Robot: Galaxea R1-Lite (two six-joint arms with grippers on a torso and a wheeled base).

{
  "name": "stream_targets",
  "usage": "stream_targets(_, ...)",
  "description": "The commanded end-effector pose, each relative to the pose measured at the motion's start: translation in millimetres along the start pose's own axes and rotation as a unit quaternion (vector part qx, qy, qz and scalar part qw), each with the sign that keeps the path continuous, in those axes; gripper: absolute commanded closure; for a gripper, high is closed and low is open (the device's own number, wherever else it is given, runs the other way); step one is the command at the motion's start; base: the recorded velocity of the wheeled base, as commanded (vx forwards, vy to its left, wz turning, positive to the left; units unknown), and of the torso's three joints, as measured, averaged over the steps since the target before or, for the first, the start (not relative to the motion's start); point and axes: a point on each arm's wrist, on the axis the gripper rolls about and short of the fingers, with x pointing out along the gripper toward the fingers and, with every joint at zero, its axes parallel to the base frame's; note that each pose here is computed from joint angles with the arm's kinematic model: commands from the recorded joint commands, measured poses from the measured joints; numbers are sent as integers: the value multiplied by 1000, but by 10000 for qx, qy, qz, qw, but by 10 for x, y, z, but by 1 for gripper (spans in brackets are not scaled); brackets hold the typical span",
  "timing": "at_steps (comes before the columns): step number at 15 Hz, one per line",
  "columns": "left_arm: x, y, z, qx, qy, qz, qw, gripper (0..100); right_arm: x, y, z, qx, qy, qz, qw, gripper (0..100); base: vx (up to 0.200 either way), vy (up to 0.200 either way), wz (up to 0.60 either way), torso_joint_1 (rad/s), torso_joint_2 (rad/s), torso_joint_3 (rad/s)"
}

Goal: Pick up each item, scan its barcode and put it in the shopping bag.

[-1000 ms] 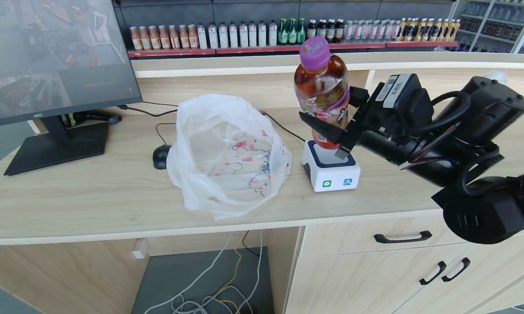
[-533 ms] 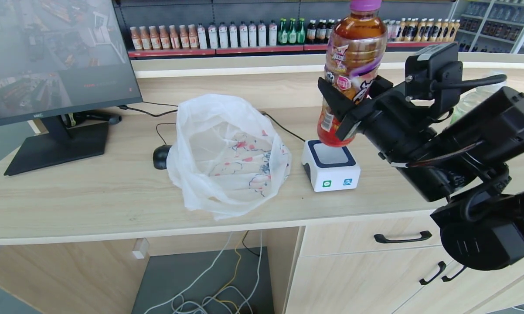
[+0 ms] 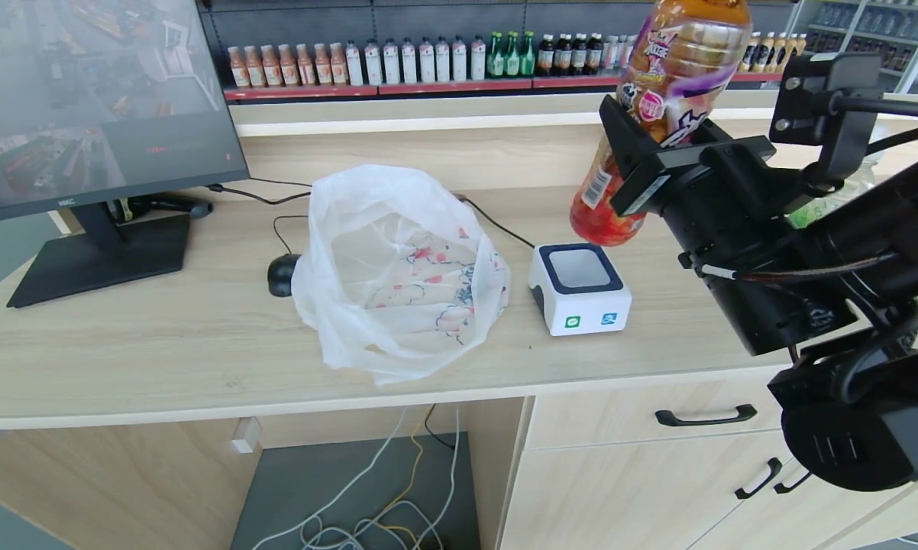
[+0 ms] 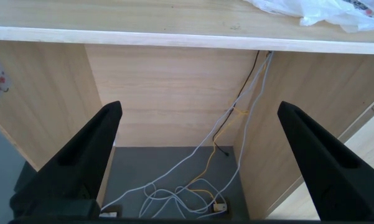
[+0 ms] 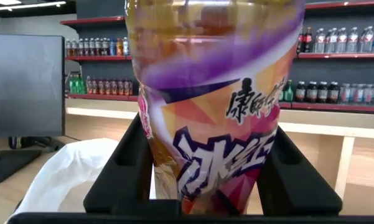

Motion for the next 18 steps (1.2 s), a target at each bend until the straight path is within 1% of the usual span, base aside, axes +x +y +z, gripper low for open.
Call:
stream_targets(1, 0, 0, 0, -3, -3, 9, 10000, 0, 6, -9, 37, -5, -59, -25, 10000, 100, 0, 0, 0, 0, 0, 0)
stream_targets(4, 0, 0, 0, 5, -3, 9, 10000, 0, 19, -1, 33, 102, -75, -21, 9999, 100, 0, 0, 0, 0, 0, 0)
stream_targets(5, 0, 0, 0, 5, -3, 1, 10000, 0, 46, -5, 41, 259, -101, -173, 9995, 100, 0, 0, 0, 0, 0, 0)
stream_targets(7, 0, 0, 0, 5, -3, 9, 10000, 0, 48, -15, 49, 341, -82, -371, 9987, 100, 0, 200, 0, 0, 5, 2)
stream_targets(11, 0, 0, 0, 5, -3, 1, 10000, 0, 52, 31, 21, 396, -52, -325, 9987, 100, 0, 200, 0, 2, 4, 2)
stream_targets(13, 0, 0, 0, -18, -3, 9, 10000, 0, 51, 29, 27, 420, -60, -326, 9986, 100, 0, 200, 0, 2, 2, 2)
stream_targets(18, 0, 0, 0, -10, -3, 9, 10000, 0, 57, 43, -10, 417, -24, -313, 9986, 100, 0, 200, 0, 4, 3, 0)
